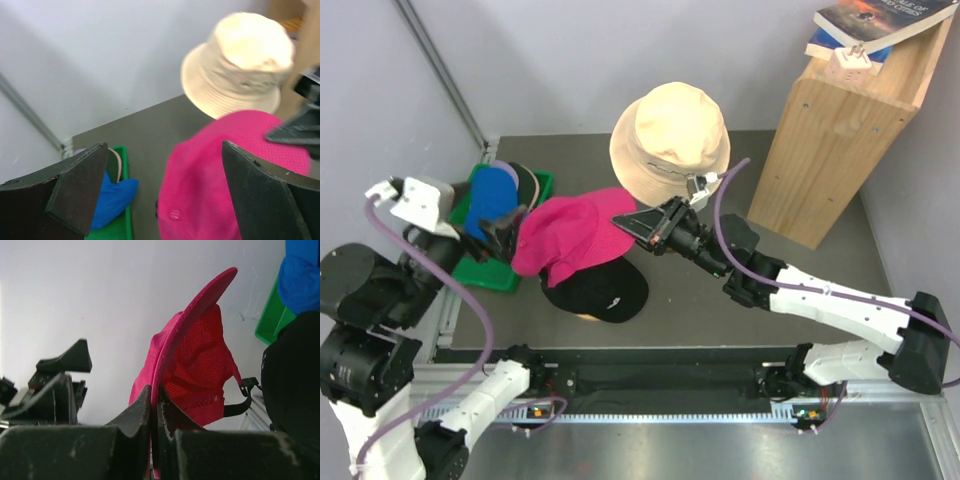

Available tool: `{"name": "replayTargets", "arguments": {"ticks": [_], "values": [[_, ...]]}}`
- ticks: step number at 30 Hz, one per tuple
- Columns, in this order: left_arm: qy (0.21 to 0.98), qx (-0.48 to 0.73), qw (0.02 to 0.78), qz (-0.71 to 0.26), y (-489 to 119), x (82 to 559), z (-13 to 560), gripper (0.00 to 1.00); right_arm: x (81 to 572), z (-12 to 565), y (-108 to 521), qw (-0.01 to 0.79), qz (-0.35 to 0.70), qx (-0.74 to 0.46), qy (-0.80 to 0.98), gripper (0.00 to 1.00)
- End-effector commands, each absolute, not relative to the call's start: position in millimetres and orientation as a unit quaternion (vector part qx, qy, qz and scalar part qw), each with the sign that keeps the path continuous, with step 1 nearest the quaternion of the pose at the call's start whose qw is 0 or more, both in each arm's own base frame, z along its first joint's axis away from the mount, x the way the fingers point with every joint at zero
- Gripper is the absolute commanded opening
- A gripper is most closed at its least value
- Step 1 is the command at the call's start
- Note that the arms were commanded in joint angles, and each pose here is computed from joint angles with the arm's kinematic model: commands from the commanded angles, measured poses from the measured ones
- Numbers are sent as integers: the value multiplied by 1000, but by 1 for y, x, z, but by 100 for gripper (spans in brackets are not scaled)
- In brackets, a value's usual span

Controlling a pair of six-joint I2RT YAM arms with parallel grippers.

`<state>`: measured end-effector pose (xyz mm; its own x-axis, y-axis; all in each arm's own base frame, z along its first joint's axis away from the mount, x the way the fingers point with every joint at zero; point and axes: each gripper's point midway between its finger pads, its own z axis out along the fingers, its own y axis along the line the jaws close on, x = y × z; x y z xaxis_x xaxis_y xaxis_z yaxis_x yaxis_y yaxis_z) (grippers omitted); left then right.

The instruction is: Stack the hats

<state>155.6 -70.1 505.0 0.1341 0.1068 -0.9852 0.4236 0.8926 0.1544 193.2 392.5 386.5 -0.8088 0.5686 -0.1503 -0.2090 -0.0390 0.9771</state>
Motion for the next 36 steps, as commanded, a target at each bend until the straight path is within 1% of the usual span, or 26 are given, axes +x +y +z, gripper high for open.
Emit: {"name": "replayTargets", "arguments": {"ticks": [1, 3, 4, 6, 7, 9, 10, 11, 15, 18, 20, 22, 24, 25, 26, 28, 29, 36], "values": [[721, 58, 686, -77, -48, 211, 495, 99, 182, 424, 378, 355, 700, 101, 611, 0], [726, 29, 680, -95, -52, 221, 494, 99, 176, 427, 385, 355, 703, 88, 610, 0], [724, -7, 681, -104, -50, 226, 496, 99, 175, 422, 392, 356, 700, 78, 614, 0], [704, -34, 700, -115, -47, 227, 511, 99, 168, 430, 401, 355, 707, 65, 609, 0], [698, -47, 705, -116, -44, 227, 515, 99, 164, 424, 411, 349, 706, 51, 614, 0], [688, -62, 714, -113, -37, 223, 526, 99, 158, 437, 420, 351, 716, 35, 603, 0], [690, -70, 713, -102, -34, 226, 527, 99, 153, 432, 431, 347, 714, 18, 607, 0], [691, -71, 712, -96, -32, 225, 527, 99, 150, 441, 435, 348, 722, 11, 599, 0], [690, -76, 715, -87, -27, 223, 527, 99, 146, 435, 451, 355, 719, -26, 597, 0], [693, -76, 712, -88, -27, 222, 524, 99, 148, 425, 458, 356, 717, -42, 598, 0], [696, -75, 708, -88, -28, 223, 521, 99, 155, 403, 461, 360, 697, -47, 618, 0], [700, -72, 705, -91, -30, 224, 518, 99, 163, 391, 454, 364, 689, -39, 625, 0], [702, -68, 703, -93, -32, 225, 516, 99, 170, 366, 445, 367, 677, -27, 637, 0], [705, -66, 700, -93, -33, 226, 514, 99, 177, 364, 436, 379, 670, -18, 638, 0], [705, -66, 700, -94, -33, 226, 513, 99, 180, 347, 433, 382, 656, -17, 651, 0], [712, -64, 694, -92, -35, 229, 506, 99, 188, 341, 422, 399, 642, -10, 654, 0], [713, -62, 693, -93, -35, 229, 505, 99, 191, 327, 418, 400, 632, -6, 664, 0], [732, -54, 673, -90, -41, 240, 483, 99, 212, 299, 386, 424, 605, 39, 672, 0]]}}
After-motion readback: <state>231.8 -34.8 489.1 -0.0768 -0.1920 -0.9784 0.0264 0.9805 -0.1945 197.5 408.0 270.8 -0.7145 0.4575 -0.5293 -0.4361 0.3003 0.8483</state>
